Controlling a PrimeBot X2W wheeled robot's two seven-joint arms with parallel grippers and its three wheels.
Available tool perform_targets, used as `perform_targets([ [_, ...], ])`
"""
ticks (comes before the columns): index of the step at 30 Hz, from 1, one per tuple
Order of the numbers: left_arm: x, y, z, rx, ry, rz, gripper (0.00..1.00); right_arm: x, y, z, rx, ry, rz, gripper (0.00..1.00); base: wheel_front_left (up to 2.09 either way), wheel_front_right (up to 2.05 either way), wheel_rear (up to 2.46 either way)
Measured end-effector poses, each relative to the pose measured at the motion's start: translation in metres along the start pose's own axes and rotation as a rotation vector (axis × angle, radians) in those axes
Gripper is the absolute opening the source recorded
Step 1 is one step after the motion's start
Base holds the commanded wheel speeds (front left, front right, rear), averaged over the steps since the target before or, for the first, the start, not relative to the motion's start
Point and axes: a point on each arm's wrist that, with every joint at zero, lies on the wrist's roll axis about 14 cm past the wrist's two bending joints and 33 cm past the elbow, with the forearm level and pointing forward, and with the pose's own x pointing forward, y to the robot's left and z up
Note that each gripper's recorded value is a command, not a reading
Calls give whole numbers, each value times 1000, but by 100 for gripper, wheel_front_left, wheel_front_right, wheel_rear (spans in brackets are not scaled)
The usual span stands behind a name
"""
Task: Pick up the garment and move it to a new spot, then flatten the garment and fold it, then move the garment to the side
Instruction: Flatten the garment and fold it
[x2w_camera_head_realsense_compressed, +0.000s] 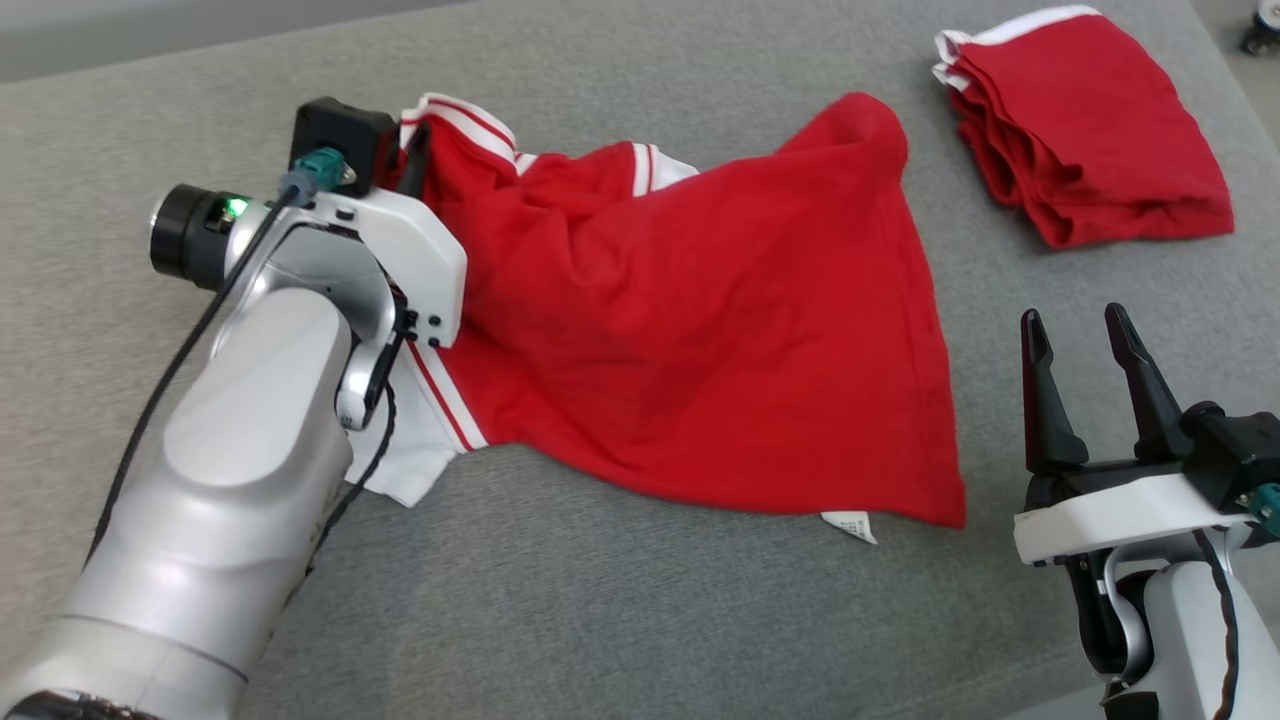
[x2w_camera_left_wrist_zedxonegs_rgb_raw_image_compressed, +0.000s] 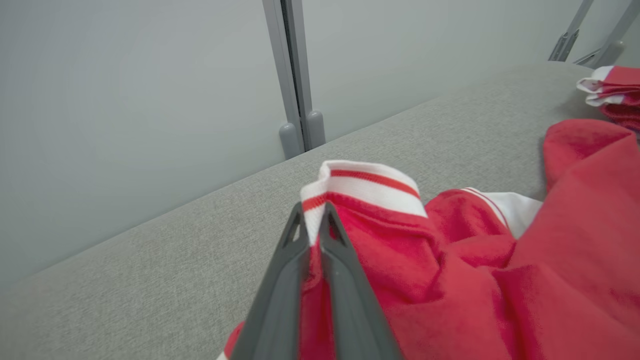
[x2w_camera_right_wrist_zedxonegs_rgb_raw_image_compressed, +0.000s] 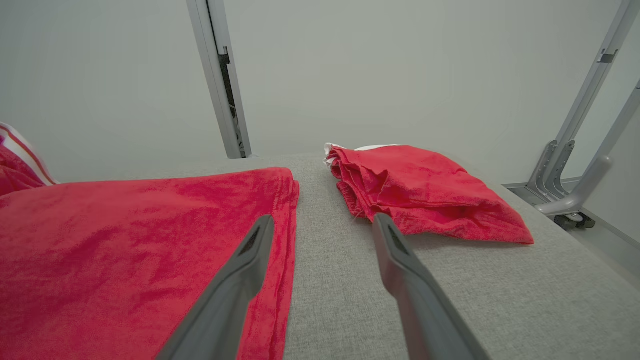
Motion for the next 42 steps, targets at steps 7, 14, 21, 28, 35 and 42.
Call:
perform_targets([
  [7,25,-4,-18,-53,8,1,46,-4,-16,-10,-9,35,-45,100,0,0,0],
  [14,17,-8,-14,-78,-21,-16,100,-2,-12,-9,-1,27,-35,100,0,0,0],
  [21,-9,2,6,-105,-60,12,100,0,12,1,10,-5,30,100,0,0,0],
  [28,-56,42,-23,-160,-4,149,100,-5,33,12,26,-34,89,100,0,0,0],
  [35,-96,68,-77,-188,150,249,100,-6,46,18,30,-47,125,100,0,0,0],
  [42,-99,60,-103,-193,231,231,100,-5,48,15,26,-38,132,100,0,0,0],
])
